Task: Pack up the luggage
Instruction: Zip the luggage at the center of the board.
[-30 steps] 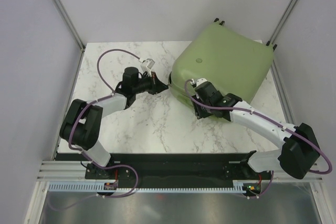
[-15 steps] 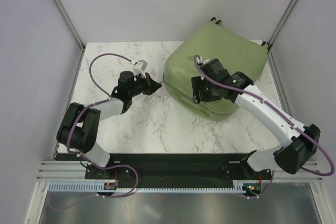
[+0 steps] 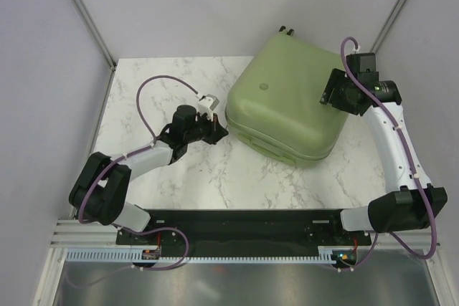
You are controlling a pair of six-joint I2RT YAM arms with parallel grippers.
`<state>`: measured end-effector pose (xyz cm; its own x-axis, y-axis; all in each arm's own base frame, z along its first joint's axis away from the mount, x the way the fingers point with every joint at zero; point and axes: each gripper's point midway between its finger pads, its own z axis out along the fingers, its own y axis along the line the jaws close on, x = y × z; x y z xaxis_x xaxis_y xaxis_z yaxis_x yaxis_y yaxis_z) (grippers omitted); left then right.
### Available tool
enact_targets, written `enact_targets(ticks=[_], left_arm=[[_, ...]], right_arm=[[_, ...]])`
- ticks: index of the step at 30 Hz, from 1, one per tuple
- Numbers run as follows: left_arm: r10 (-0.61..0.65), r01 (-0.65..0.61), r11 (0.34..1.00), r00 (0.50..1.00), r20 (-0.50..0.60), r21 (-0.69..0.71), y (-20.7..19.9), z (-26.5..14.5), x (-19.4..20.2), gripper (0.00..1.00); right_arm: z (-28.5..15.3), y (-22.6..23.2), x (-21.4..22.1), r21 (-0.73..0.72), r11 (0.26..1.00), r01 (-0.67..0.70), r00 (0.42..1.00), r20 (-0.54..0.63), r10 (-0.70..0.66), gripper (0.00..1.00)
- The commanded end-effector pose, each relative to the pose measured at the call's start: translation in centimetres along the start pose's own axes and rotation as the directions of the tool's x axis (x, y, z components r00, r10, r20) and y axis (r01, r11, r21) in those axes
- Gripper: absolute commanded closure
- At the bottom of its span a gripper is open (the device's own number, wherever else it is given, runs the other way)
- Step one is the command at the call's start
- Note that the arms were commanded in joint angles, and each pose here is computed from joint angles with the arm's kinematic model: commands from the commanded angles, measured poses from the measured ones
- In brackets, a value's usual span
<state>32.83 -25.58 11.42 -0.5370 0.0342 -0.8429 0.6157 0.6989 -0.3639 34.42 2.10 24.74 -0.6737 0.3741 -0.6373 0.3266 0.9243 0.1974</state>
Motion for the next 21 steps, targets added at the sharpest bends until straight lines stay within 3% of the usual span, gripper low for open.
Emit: enact_targets(ticks=[1,9,12,16,21], left_arm=[[0.056,-0.033,0.992,0.980,-0.190,0.125,-3.8,-1.4,5.3,0.98],[0.116,-0.076,0.971,0.979,-0.170,0.226,-7.8,-2.2,4.4,0.98],[0.156,-0.102,0.955,0.972,-0.177,0.280,-9.8,-2.1,4.7,0.98],[0.227,-0.159,0.926,0.959,-0.168,0.343,-12.5,-2.2,4.9,0.98],[0.281,-0.199,0.901,0.944,-0.170,0.385,-14.1,-2.7,5.4,0.98]], right_arm=[[-1.6,2.0,0.7,-0.121,0.987,0.109,0.994,-0.007,-0.110,0.31],[-5.0,9.3,-0.5,-0.310,0.912,0.267,0.963,0.121,-0.240,0.30],[-5.9,14.1,-0.2,-0.394,0.863,0.317,0.947,0.173,-0.269,0.30],[-6.5,20.7,-0.4,-0.554,0.777,0.298,0.952,0.236,-0.197,0.30],[-3.9,26.6,0.4,-0.631,0.718,0.294,0.955,0.231,-0.189,0.29]])
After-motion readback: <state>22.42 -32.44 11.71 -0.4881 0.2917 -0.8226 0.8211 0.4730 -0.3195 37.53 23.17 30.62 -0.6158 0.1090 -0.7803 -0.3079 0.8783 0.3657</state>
